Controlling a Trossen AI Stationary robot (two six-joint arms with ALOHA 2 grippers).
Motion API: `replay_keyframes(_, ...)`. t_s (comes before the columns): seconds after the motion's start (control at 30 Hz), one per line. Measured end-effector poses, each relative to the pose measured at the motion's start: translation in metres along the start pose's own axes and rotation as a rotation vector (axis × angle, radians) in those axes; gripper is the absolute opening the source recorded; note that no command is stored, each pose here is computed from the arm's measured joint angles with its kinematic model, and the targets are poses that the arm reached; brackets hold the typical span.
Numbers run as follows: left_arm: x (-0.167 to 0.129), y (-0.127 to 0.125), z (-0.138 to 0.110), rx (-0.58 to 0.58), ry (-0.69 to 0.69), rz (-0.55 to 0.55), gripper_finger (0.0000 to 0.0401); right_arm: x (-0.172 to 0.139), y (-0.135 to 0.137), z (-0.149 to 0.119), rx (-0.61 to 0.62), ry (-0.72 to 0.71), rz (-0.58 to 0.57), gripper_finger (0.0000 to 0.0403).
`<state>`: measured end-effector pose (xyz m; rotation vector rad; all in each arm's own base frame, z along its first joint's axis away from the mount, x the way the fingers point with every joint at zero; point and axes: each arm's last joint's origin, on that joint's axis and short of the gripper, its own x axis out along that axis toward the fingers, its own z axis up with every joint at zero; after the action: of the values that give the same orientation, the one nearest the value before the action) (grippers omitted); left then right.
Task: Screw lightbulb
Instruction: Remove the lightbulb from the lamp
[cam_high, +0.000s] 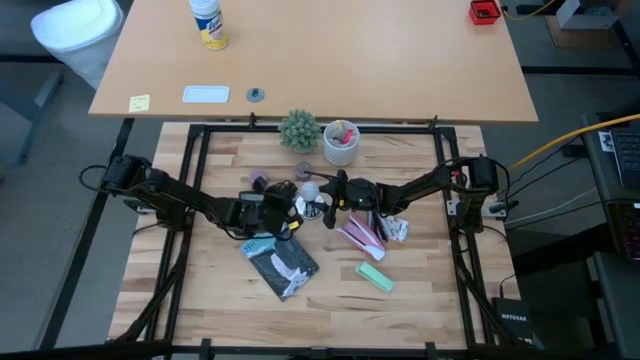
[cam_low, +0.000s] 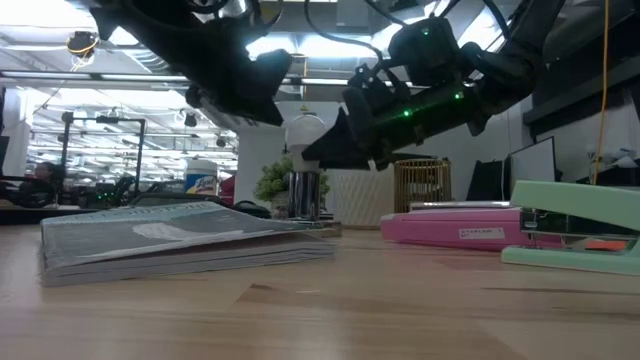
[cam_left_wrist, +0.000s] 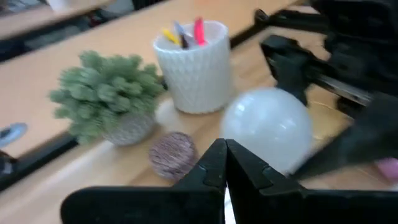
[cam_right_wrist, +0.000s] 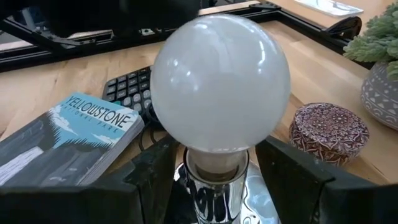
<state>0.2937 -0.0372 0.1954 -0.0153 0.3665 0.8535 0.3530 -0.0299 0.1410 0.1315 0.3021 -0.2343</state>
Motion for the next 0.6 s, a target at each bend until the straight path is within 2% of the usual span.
replay_keyframes(0.23, 0.014, 0.010, 0.004, 0.012, 0.006, 0.050, 0.0000, 0.000, 0.000, -0.001, -0.002, 0.013, 0.000, 0.0227)
replay_keyframes(0.43, 0.026, 0.015, 0.005, -0.009, 0.081, -0.070, 0.0000, 0.000, 0.000, -0.001, -0.002, 0.014, 0.000, 0.0227)
replay_keyframes(0.6, 0.020, 0.010, 0.003, 0.020, 0.083, -0.110, 0.0000, 0.000, 0.000, -0.002, -0.003, 0.015, 0.000, 0.0227)
